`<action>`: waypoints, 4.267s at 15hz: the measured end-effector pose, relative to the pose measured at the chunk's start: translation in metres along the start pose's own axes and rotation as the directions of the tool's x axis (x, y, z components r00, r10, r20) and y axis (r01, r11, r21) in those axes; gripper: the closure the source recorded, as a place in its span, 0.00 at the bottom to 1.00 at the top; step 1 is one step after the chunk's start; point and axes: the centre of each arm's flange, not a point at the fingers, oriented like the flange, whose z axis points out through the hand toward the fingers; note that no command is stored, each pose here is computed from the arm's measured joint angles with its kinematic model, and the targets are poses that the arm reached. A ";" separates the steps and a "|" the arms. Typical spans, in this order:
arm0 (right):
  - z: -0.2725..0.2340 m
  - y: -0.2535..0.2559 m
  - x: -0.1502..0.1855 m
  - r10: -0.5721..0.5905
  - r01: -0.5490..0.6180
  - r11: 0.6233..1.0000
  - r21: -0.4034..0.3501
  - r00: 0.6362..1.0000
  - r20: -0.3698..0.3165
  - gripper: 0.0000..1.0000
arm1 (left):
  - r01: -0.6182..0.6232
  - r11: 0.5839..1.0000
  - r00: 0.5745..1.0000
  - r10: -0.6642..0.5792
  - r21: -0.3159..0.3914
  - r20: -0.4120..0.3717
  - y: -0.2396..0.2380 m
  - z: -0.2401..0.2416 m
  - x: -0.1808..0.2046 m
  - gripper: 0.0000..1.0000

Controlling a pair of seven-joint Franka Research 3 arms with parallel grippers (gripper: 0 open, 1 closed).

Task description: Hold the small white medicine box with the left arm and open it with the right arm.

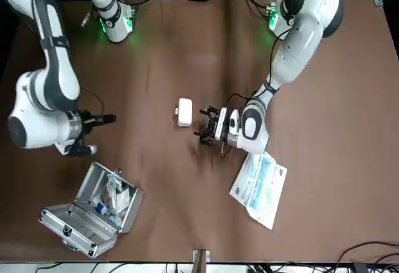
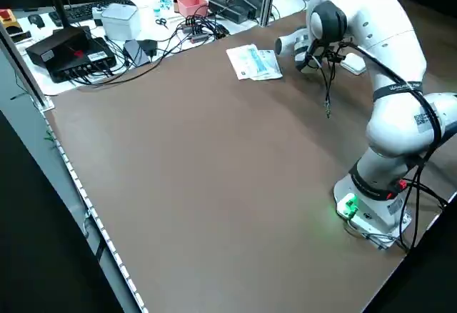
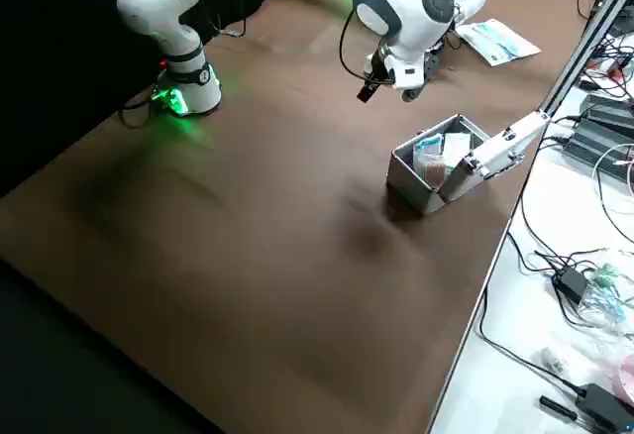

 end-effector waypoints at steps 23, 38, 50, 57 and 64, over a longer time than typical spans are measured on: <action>0.140 -0.101 0.029 0.112 -0.069 0.928 0.365 0.989 -0.098 0.99 | -0.075 0.997 0.995 0.073 0.020 0.067 -0.006 0.051 -0.033 0.03; 0.267 -0.076 0.031 0.149 -0.126 0.870 0.477 0.989 -0.012 0.99 | -0.061 0.998 0.997 0.062 -0.016 0.049 0.006 0.064 -0.040 0.33; 0.291 -0.095 0.019 0.090 -0.120 0.844 0.523 0.992 0.084 0.99 | -0.063 0.998 0.997 0.063 -0.002 0.051 0.002 0.061 -0.039 0.48; 0.295 -0.104 0.016 0.086 -0.133 0.823 0.553 0.990 0.111 0.99 | -0.063 0.998 0.997 0.063 -0.002 0.050 0.002 0.061 -0.039 0.48; 0.295 -0.109 0.013 0.068 -0.134 0.811 0.570 0.988 0.137 0.99 | -0.063 0.998 0.997 0.063 -0.002 0.050 0.002 0.061 -0.039 0.48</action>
